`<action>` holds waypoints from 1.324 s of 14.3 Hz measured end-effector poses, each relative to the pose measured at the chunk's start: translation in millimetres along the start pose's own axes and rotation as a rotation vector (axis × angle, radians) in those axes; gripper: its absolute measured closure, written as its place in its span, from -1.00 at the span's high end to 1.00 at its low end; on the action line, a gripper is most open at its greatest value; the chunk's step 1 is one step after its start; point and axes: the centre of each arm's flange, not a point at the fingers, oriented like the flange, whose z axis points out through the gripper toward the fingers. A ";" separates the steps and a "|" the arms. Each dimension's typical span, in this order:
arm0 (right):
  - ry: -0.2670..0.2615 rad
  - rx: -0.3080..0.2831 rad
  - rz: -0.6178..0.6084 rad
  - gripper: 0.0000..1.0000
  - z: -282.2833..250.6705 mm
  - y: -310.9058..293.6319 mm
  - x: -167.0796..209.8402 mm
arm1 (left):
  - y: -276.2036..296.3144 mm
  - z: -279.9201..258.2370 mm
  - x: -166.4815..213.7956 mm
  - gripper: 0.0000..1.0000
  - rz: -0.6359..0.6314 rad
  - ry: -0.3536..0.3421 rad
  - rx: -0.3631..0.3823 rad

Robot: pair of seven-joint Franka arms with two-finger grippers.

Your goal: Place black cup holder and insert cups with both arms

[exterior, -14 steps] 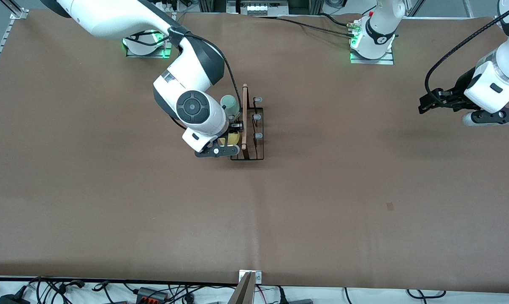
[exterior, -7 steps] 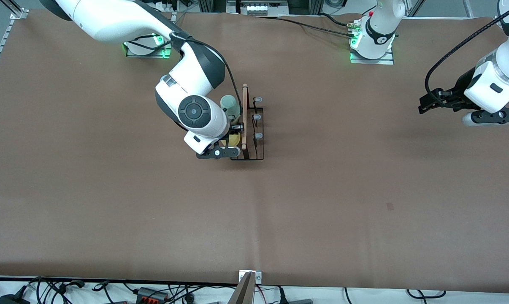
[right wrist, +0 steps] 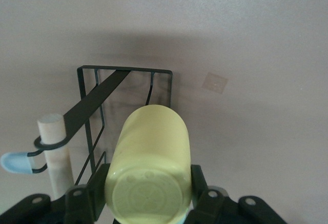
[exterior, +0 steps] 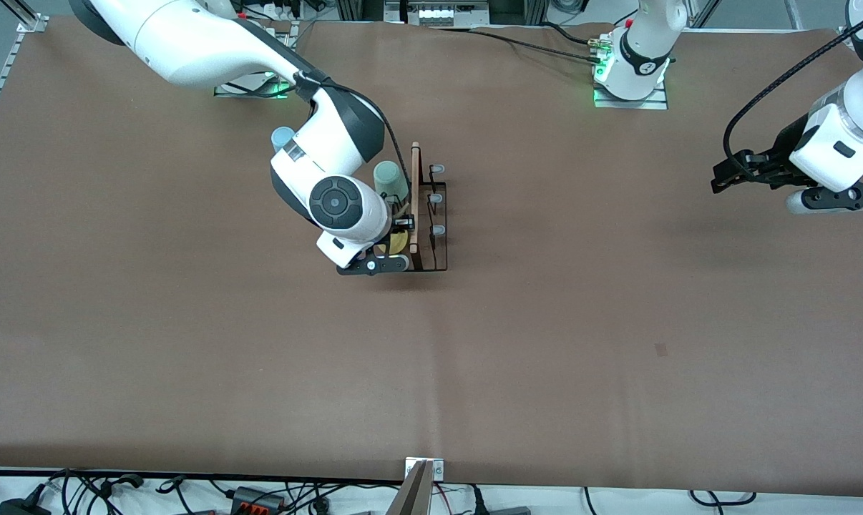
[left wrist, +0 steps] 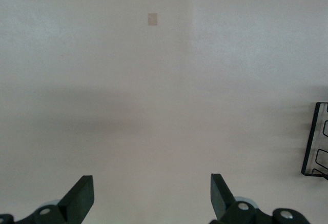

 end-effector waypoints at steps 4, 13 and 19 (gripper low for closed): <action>0.020 -0.011 -0.013 0.97 -3.4 -4.6 -1.4 | -0.1 0.1 0.1 1.00 0.000 0.000 0.000; 0.239 -0.028 0.076 1.00 -134.6 63.6 11.5 | -1.8 0.3 0.4 1.00 -0.003 -0.001 0.000; 0.266 -0.036 0.150 1.00 -201.2 168.2 36.9 | -2.7 0.3 0.6 1.00 -0.005 -0.001 0.000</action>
